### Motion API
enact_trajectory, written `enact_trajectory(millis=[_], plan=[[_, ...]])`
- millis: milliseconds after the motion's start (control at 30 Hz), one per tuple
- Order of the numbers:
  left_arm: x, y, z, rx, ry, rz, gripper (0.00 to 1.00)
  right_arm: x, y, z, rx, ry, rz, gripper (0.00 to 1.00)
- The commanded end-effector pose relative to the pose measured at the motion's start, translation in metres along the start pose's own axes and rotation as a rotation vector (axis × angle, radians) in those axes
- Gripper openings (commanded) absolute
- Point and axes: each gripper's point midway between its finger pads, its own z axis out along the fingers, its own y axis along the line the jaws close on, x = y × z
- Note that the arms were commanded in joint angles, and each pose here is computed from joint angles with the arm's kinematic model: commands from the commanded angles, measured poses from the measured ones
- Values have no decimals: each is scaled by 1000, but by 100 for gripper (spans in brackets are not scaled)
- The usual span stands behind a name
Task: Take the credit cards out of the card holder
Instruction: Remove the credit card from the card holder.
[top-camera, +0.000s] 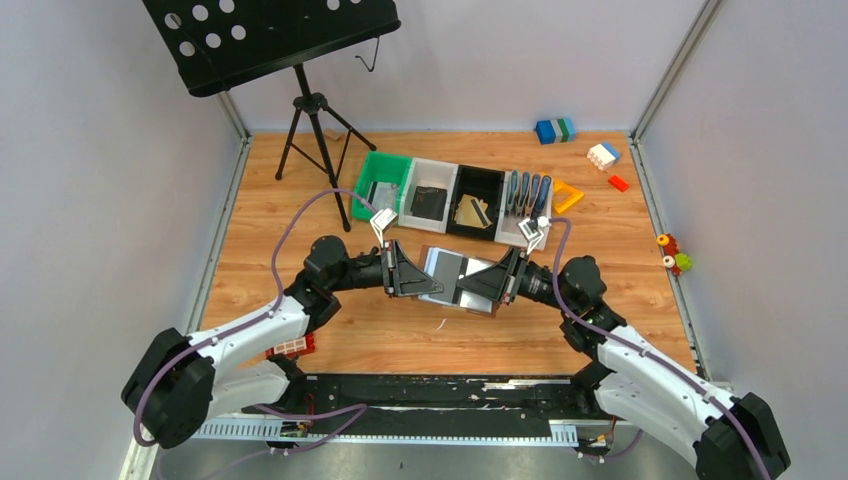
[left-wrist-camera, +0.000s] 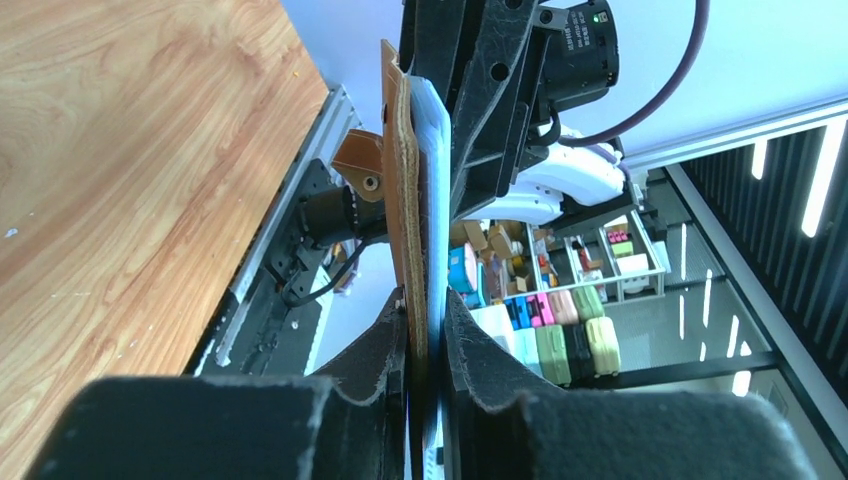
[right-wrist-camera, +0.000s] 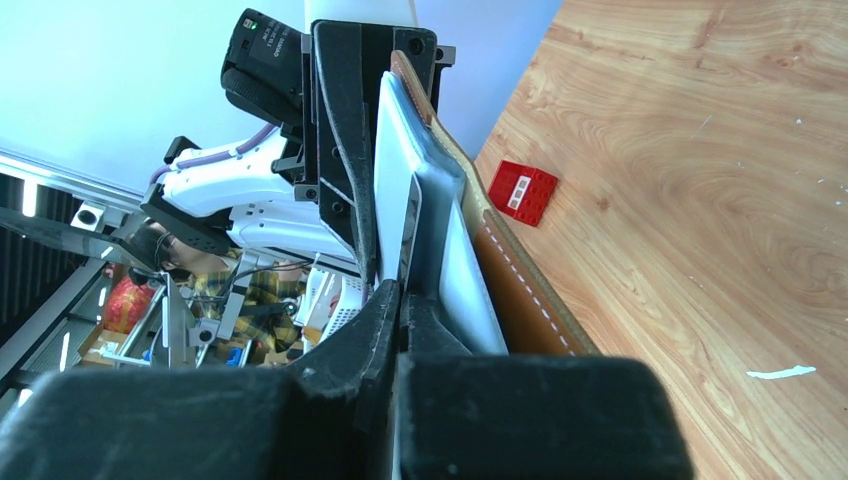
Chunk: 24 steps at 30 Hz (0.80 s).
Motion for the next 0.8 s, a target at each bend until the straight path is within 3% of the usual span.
enact_trajectory(millis=[0,133,500,667,767], plan=[[-8,-47,3,118,-12,112,21,7,1,-3,36,25,-21,0],[-12,-57,0,144,-33,120,25,10,-3,-6,58,27,-16,0],[-30,-47,-15,93,-147,113,19,12,-15,-11,93,15,-1,0],[-30,-44,-16,87,-144,108,4,10,-11,-12,77,1,-11,0],[-26,-48,-15,109,-118,107,0,8,-5,-11,51,1,-20,19]])
